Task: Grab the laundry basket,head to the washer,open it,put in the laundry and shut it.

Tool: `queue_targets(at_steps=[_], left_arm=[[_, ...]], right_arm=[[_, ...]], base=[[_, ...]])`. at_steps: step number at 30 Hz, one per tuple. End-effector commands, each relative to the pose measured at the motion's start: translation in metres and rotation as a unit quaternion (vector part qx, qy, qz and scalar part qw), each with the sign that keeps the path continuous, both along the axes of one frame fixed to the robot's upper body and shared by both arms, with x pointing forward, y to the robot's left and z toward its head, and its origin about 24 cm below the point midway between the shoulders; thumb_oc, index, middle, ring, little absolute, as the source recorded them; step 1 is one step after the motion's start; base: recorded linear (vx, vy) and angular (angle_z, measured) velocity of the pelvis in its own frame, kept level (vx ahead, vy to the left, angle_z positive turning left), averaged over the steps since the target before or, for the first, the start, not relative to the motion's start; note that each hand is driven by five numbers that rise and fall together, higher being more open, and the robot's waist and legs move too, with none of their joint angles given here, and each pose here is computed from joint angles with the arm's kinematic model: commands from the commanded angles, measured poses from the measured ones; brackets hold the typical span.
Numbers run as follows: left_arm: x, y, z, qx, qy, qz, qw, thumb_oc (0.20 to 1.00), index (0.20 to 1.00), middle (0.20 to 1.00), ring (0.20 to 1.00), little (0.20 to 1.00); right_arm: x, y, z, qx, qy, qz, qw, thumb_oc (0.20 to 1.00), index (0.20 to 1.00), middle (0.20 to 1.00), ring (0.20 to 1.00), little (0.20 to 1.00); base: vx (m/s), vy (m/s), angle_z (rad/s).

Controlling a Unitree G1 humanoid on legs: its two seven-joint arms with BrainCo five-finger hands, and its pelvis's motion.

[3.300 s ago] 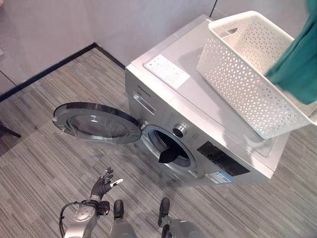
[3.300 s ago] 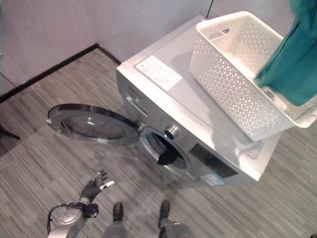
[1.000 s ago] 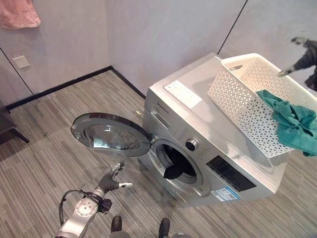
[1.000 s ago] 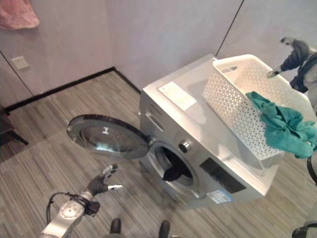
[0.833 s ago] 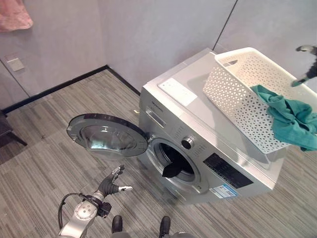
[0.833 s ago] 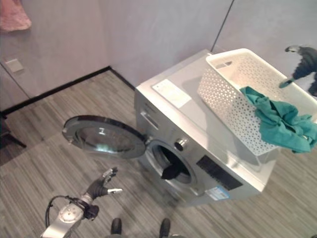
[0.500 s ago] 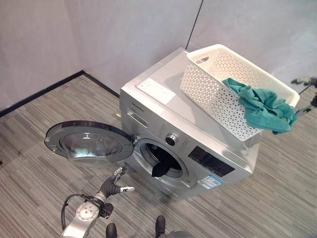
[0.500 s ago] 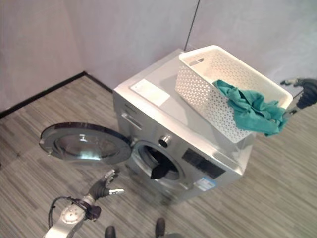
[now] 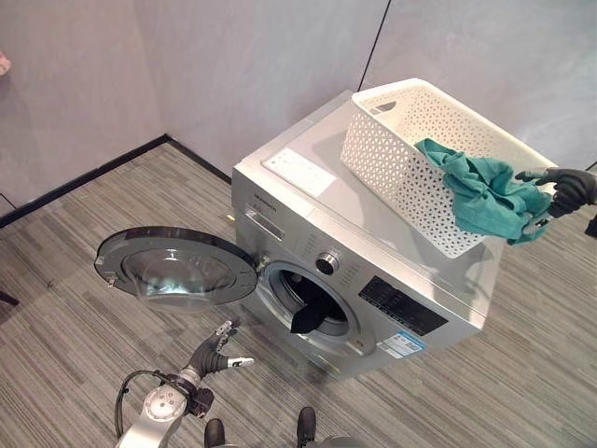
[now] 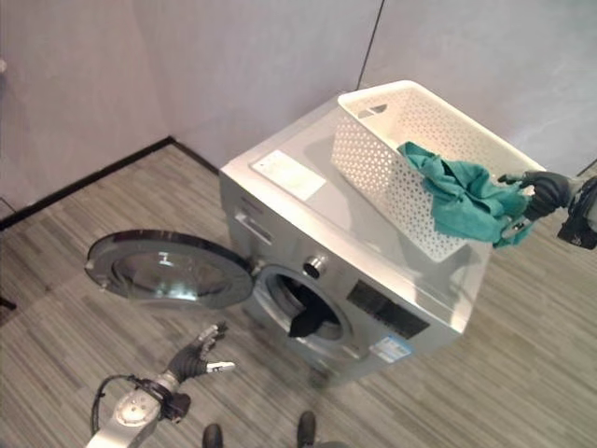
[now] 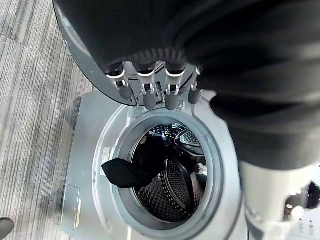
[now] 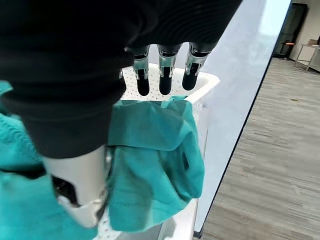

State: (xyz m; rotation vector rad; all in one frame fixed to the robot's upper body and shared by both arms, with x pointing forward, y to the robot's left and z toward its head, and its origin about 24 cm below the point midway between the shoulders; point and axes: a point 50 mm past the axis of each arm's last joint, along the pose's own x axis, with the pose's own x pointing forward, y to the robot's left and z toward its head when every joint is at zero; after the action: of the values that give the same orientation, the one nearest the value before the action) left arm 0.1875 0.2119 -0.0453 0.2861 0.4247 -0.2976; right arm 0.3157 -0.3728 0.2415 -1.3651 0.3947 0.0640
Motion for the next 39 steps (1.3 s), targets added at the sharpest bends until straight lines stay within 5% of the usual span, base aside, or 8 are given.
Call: queue_targets(at_steps=[1,39], left_arm=[[0.021,-0.006,0.020,-0.003,-0.058,-0.026,0.998,1.000,1.000,1.000,1.000,1.000],[0.021,-0.014,0.018,-0.021,-0.055,-0.021,0.998,1.000,1.000,1.000,1.000,1.000]], right_arm=[[-0.001,-0.009,0.058,-0.014,-0.110,-0.033,0.993,1.000,1.000,1.000,1.000,1.000],[0.034,0.008,0.014,0.007,-0.084,-0.047,0.995,1.000,1.000,1.000,1.000,1.000]], base=[[0.00,0.000,0.00],[0.00,-0.005,0.03]])
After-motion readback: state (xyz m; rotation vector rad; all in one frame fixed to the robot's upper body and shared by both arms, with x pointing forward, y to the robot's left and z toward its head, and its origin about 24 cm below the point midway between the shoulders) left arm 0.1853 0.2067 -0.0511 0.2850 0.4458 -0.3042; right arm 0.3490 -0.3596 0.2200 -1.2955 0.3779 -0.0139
